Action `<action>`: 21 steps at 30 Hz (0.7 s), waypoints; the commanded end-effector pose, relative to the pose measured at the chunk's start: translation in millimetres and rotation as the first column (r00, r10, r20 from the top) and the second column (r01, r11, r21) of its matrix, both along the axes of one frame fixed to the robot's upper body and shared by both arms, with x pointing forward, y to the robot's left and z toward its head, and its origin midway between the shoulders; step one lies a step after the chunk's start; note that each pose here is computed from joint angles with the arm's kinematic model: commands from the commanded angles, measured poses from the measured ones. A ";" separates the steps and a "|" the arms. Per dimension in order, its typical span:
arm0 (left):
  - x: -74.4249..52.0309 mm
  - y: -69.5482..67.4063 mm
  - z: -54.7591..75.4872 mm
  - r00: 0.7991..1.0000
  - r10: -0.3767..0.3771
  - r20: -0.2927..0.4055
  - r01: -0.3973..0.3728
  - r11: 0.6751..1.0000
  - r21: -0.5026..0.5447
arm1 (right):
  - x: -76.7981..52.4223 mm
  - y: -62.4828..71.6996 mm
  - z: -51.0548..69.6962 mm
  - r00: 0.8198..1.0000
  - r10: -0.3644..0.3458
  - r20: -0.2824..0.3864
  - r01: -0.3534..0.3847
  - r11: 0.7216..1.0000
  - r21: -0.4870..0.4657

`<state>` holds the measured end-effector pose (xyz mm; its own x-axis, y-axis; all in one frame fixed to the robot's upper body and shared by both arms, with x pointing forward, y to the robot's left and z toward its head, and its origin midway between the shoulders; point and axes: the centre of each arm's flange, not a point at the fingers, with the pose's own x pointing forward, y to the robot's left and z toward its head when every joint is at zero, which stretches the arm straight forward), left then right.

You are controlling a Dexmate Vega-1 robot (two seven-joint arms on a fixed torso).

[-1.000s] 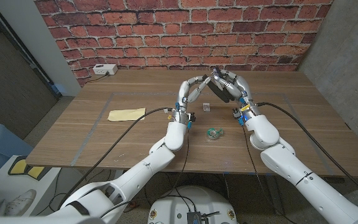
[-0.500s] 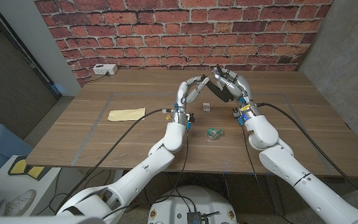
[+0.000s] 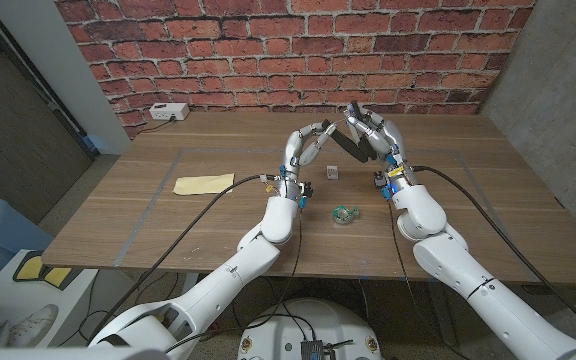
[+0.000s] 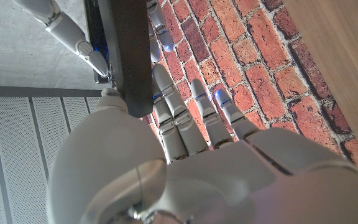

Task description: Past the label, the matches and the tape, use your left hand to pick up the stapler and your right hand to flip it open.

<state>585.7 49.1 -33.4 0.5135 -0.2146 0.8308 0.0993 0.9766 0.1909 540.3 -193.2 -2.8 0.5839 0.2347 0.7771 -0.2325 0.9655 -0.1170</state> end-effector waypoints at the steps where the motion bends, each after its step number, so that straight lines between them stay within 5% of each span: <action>1: -0.9 2.7 0.8 1.000 0.003 -0.001 -0.003 1.000 -0.007 | 3.3 0.0 5.2 0.996 0.084 0.029 -0.087 0.993 0.085; 21: -0.2 4.0 -5.6 1.000 0.015 -0.017 -0.015 1.000 -0.019 | 7.4 0.4 6.1 0.989 0.147 0.034 -0.151 0.969 0.196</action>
